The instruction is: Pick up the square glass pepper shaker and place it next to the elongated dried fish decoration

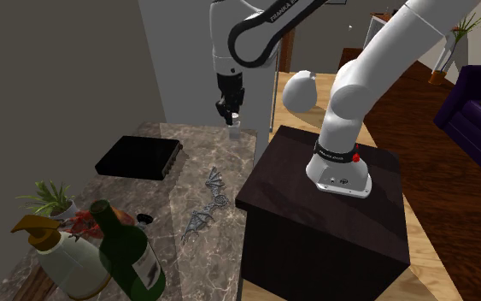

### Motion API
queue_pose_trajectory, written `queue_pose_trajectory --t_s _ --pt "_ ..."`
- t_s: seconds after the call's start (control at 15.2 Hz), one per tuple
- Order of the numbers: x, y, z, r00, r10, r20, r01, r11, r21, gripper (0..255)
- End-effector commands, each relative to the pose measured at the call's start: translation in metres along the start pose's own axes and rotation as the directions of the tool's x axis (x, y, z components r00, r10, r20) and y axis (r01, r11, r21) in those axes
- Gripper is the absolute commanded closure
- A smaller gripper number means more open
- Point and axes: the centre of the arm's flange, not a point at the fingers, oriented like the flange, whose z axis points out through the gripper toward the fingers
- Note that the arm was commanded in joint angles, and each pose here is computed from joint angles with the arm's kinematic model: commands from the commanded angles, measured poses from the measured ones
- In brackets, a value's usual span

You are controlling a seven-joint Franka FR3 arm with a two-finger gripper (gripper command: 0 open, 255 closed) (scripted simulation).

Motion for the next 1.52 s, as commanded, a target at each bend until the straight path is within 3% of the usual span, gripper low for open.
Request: queue_pose_trajectory --t_s 0.0,1.45 --pt "0.000 0.002 -0.010 1.000 0.000 0.001 0.000 1.000 0.000 255" --pt "0.030 -0.274 -0.024 1.000 0.000 0.001 0.000 1.000 0.000 255"
